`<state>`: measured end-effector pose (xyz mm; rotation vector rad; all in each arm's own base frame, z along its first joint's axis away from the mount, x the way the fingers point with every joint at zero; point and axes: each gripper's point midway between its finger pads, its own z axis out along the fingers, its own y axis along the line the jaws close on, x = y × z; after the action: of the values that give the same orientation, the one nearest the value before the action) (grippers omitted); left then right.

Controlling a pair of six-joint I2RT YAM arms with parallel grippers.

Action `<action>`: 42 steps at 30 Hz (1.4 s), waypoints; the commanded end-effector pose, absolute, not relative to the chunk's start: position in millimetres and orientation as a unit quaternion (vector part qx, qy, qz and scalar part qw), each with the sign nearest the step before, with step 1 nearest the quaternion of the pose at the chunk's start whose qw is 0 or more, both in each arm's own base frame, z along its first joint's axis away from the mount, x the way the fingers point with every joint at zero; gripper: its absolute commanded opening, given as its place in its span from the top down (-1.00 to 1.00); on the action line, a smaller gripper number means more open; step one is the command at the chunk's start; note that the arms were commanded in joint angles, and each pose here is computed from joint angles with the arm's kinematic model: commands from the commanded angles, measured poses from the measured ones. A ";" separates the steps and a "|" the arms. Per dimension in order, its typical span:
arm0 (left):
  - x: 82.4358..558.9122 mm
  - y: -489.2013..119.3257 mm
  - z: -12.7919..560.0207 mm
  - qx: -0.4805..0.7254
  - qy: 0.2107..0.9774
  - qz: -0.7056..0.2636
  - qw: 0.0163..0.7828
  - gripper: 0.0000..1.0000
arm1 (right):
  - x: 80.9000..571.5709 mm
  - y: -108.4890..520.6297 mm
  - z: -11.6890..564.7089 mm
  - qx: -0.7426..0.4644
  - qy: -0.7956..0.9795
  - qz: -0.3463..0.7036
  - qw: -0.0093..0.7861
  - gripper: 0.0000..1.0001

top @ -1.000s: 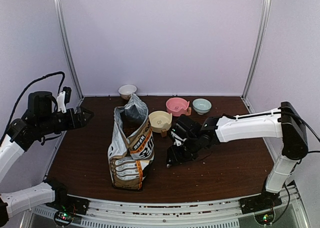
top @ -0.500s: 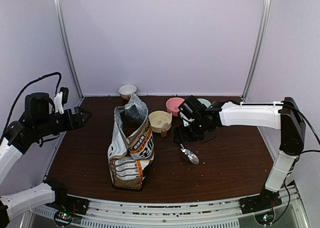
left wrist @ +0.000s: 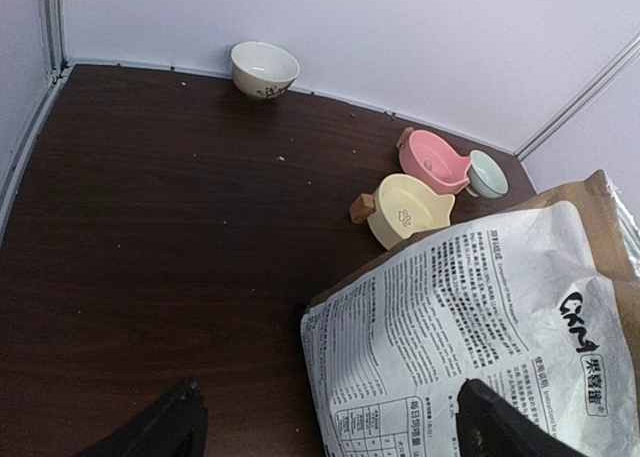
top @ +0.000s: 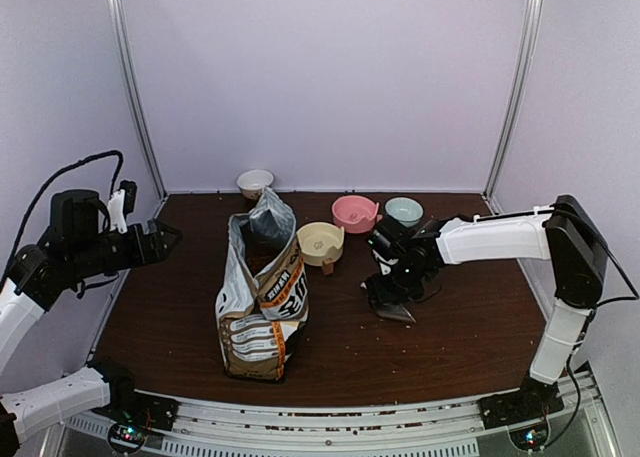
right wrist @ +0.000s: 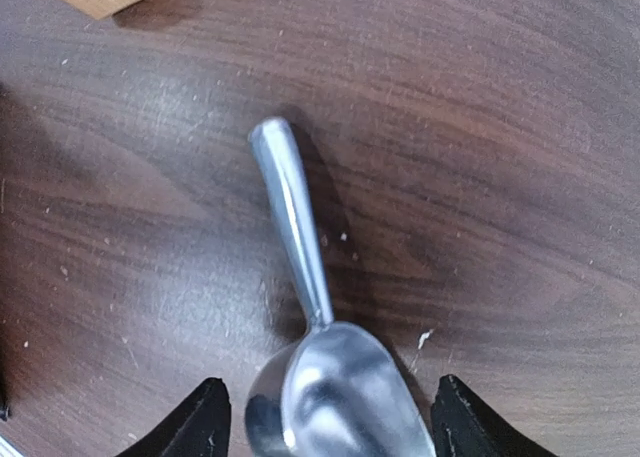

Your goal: Serve the pet food

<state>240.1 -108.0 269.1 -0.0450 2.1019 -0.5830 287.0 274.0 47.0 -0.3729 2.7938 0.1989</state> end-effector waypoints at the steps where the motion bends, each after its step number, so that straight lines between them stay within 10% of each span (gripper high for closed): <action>1: 244.8 -107.2 269.7 -0.024 0.851 -0.238 0.469 -0.79 | 284.4 279.8 63.9 -0.128 0.971 0.107 0.173 -0.44; 42: 247.6 -110.5 260.5 -0.029 0.854 -0.244 0.458 -0.79 | 271.3 291.8 68.3 -0.084 0.967 0.187 0.150 -0.32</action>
<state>242.4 -109.3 256.5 -0.0623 2.1365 -0.5836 269.1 282.8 64.4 -0.2895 2.7999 0.4653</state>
